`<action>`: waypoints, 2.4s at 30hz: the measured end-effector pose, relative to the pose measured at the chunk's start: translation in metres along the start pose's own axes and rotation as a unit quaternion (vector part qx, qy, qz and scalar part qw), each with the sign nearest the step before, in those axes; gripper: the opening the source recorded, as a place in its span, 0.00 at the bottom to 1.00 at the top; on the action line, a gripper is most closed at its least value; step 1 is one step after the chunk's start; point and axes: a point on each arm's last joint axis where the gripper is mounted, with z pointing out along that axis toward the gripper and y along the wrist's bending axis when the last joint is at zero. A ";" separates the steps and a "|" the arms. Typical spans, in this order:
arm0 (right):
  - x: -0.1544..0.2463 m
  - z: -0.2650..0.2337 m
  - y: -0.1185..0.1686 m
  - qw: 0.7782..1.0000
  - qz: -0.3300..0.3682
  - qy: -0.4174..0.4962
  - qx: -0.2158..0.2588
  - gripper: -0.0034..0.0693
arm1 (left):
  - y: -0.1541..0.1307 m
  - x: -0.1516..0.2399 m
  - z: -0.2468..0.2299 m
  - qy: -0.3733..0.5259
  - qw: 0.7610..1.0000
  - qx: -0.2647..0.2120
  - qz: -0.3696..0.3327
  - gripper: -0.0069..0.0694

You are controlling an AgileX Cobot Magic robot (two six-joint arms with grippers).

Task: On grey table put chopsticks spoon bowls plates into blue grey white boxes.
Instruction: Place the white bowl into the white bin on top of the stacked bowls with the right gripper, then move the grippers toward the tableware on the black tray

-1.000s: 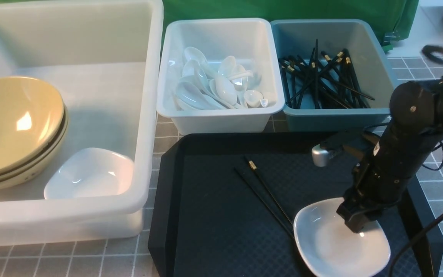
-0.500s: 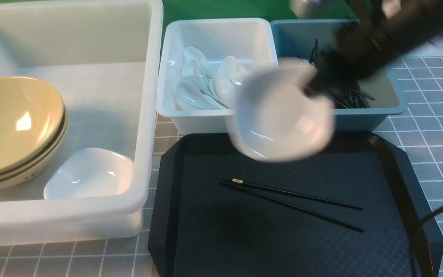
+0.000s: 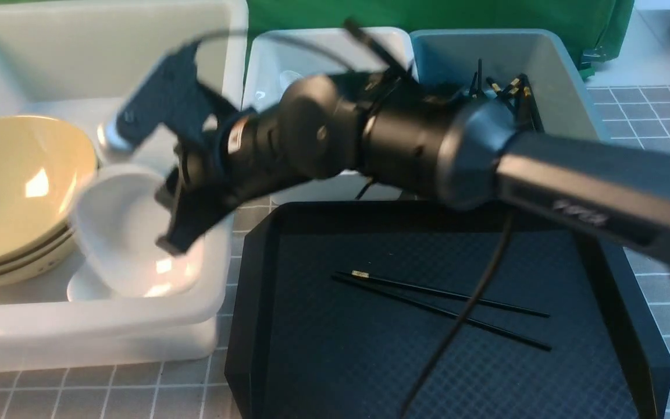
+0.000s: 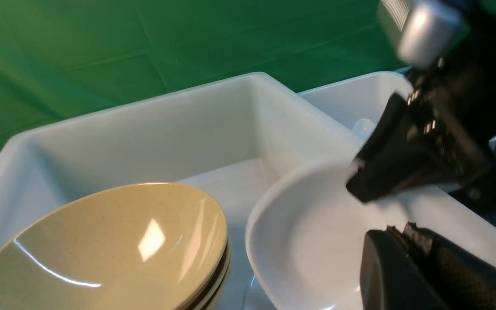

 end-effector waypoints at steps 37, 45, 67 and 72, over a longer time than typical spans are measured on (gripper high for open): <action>0.153 -0.019 -0.059 0.934 0.108 0.339 0.041 0.68 | 0.000 0.000 0.000 0.000 1.000 0.000 0.001 0.08; 0.148 -0.018 -0.047 0.932 0.094 0.351 0.022 0.22 | 0.000 0.000 0.000 0.000 1.000 0.000 0.001 0.08; 0.079 -0.109 -0.034 0.960 0.072 0.265 0.045 0.16 | 0.000 0.000 0.000 0.000 1.000 0.000 0.001 0.08; 0.119 -0.057 -0.035 0.937 0.083 0.338 0.017 0.47 | 0.000 0.002 0.001 0.002 1.000 0.000 0.001 0.08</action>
